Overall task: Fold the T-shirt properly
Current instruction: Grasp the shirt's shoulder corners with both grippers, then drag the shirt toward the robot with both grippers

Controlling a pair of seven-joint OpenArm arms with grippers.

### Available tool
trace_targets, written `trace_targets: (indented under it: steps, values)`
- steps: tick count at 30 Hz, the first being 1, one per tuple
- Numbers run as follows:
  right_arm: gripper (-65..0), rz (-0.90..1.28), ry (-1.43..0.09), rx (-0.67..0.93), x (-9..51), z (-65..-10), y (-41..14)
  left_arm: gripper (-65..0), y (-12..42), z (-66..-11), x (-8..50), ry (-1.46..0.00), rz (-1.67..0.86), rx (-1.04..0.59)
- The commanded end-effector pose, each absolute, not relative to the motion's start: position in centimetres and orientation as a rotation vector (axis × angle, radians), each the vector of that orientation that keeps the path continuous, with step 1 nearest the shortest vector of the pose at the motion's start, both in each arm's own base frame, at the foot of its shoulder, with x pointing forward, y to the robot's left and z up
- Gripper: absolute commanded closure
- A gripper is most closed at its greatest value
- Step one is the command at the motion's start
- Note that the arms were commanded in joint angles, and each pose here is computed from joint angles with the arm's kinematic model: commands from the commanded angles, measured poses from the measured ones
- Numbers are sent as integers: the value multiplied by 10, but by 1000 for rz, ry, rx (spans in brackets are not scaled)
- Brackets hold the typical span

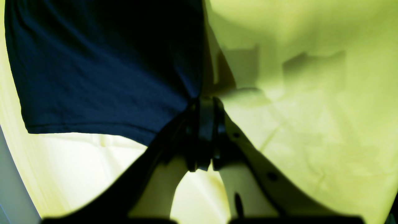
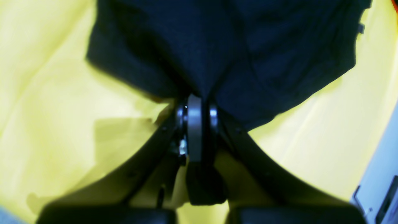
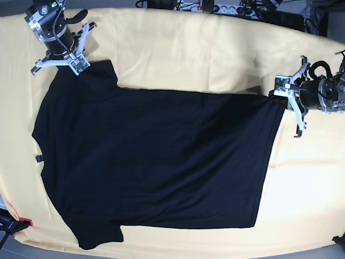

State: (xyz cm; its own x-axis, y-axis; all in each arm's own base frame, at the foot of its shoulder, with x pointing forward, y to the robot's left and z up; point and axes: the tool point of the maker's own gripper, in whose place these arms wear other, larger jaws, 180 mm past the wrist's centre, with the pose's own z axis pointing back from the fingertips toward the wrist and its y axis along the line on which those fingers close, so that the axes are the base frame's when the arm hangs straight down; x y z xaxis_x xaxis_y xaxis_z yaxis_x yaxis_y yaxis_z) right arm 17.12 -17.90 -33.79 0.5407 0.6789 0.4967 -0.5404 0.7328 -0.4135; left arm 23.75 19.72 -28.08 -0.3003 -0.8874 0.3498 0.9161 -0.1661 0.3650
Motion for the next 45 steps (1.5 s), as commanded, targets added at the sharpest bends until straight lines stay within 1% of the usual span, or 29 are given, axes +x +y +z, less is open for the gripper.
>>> trace_targets:
  steps: [1,4,6,9,11,16,20,27,31,35,38,41,42,45]
  values:
    - [0,755,-709,-248,171,-327,-179,0,202,-271,243,-616,-1779,-37]
    - [0,759,-697,-284,160,-321,-182,0,201,-271,242,-619,-1776,-43]
    - [0,760,-680,-276,150,-321,-180,0,201,-272,241,-615,-1776,-47]
    - [0,766,-601,-260,127,-331,-183,0,201,-276,236,-603,-1774,-61]
    - [0,781,-559,-286,116,-335,-189,0,202,-281,230,-584,-1773,-76]
    - [0,804,-485,-347,93,-337,-205,0,206,-284,208,-515,-1807,-102]
    - [0,839,-433,-384,80,-338,-216,0,211,-284,189,-431,-1839,-92]
    - [0,861,-351,-364,54,-342,-220,0,220,-281,150,-249,-1831,-113]
    - [0,867,-303,-353,39,-344,-222,0,219,-281,134,-200,-1855,-138]
    - [0,871,-274,-349,30,-345,-223,0,213,-283,120,-183,-1859,-189]
    - [0,876,-309,-387,38,-341,-226,0,212,-284,119,-186,-1867,-187]
    - [0,877,-420,-455,60,-330,-227,0,217,-286,128,-190,-1911,-116]
    - [0,874,-460,-463,70,-327,-226,0,214,-287,134,-220,-1906,-91]
    - [0,876,-570,-477,104,-319,-222,0,200,-286,164,-388,-1849,30]
